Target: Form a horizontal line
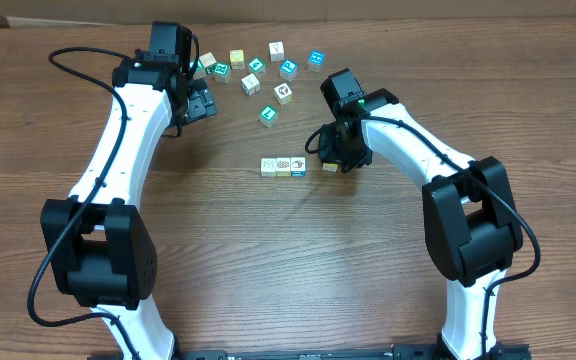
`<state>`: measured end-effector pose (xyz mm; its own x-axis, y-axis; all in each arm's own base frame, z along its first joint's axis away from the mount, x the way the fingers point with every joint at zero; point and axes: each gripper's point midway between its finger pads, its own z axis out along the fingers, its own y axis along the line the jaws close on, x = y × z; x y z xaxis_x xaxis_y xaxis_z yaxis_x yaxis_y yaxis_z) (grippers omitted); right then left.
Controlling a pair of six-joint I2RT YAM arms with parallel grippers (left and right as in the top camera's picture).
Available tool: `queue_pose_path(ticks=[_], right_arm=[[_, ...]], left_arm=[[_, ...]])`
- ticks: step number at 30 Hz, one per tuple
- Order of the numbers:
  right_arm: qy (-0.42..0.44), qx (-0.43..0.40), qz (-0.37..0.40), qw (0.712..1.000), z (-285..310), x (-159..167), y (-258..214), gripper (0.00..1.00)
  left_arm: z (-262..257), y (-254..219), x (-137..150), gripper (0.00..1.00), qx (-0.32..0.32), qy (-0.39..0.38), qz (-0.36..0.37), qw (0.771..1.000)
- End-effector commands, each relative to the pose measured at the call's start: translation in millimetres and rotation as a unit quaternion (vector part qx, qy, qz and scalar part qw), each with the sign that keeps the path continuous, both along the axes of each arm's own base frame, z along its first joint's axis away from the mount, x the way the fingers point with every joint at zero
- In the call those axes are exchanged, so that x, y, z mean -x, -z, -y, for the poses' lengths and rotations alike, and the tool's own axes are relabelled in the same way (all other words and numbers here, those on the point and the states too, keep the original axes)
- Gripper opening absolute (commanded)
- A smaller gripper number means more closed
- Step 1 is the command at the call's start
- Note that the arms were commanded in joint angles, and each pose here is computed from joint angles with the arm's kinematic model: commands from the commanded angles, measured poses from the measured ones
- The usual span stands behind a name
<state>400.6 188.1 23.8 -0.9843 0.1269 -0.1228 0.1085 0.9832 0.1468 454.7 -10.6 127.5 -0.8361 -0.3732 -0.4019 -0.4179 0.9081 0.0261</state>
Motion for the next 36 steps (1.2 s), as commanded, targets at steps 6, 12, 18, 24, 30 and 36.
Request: queue_pose_path(ticks=[6,12,18,24,30,36], right_arm=[[0.002,-0.001,0.020,1.000,-1,-3,-16,0.27],[0.000,-0.006,0.032,0.999,-5,-12,-36,0.27],[-0.002,-0.008,0.023,1.000,-6,-9,-43,0.26],[-0.009,-0.033,0.010,0.999,-16,-3,-43,0.26],[-0.015,-0.030,0.004,0.999,-19,4,-35,0.26],[-0.022,-0.031,0.005,0.999,-25,6,-33,0.27]], left_arm=[[-1,-3,-5,1.00,-0.006,-0.001,0.005,1.000],[-1,-3,-5,1.00,-0.006,-0.001,0.005,1.000],[0,-3,-5,1.00,-0.006,0.000,0.005,1.000],[0,-3,-5,1.00,-0.006,-0.001,0.005,1.000],[0,-3,-5,1.00,-0.006,0.000,0.005,1.000],[0,-3,-5,1.00,-0.006,-0.001,0.005,1.000]])
